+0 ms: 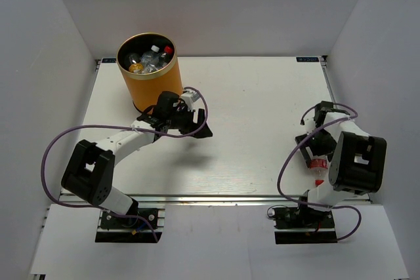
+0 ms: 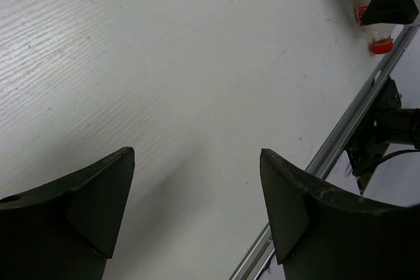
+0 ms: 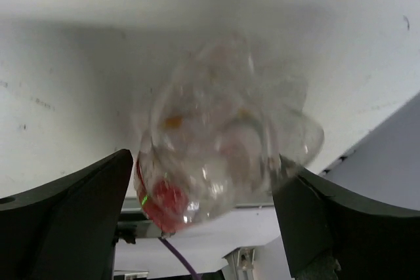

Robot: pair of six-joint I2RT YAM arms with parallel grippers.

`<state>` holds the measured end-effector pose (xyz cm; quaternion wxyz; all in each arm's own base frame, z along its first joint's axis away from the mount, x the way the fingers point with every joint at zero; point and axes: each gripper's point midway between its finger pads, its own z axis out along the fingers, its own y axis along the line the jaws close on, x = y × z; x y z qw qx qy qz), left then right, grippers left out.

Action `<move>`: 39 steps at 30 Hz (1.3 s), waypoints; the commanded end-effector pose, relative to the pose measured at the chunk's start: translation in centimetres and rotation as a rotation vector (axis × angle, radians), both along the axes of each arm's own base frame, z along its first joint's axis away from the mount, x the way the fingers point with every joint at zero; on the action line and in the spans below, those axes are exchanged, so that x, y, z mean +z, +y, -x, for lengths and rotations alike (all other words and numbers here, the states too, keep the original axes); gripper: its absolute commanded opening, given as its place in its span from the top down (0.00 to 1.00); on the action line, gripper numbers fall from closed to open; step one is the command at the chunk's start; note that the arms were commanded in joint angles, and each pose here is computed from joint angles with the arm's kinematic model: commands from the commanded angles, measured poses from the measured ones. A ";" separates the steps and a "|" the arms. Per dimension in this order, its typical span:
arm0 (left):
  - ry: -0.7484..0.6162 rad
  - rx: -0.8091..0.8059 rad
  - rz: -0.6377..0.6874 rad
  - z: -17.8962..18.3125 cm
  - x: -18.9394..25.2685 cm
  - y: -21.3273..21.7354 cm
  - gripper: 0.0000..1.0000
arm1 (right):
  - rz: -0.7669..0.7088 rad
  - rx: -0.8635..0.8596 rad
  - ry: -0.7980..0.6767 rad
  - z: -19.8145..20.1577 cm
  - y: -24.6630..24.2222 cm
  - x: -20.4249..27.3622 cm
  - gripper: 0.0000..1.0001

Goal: Put the plastic bottles in the bin

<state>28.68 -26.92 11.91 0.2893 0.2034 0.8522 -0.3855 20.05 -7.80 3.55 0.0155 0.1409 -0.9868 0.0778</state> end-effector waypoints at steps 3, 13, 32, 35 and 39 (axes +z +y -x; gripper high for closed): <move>-0.108 0.034 0.007 -0.7 4.1 0.5 0.13 | -0.097 0.005 -0.047 -2.5 0.6 -2.1 0.18; -0.163 0.150 -0.005 0.0 7.8 2.7 0.13 | -0.436 0.124 -0.184 -7.7 5.4 0.8 0.88; -0.173 0.352 -0.004 3.0 10.3 7.0 0.13 | -1.153 0.803 -1.091 -28.5 34.7 35.7 1.00; -0.166 0.383 -0.001 3.6 10.5 7.7 0.13 | -1.198 0.864 -1.272 -28.4 38.9 39.3 1.00; -0.153 0.428 0.006 4.4 10.8 8.6 0.13 | -1.260 0.926 -1.476 -28.0 43.4 43.8 1.00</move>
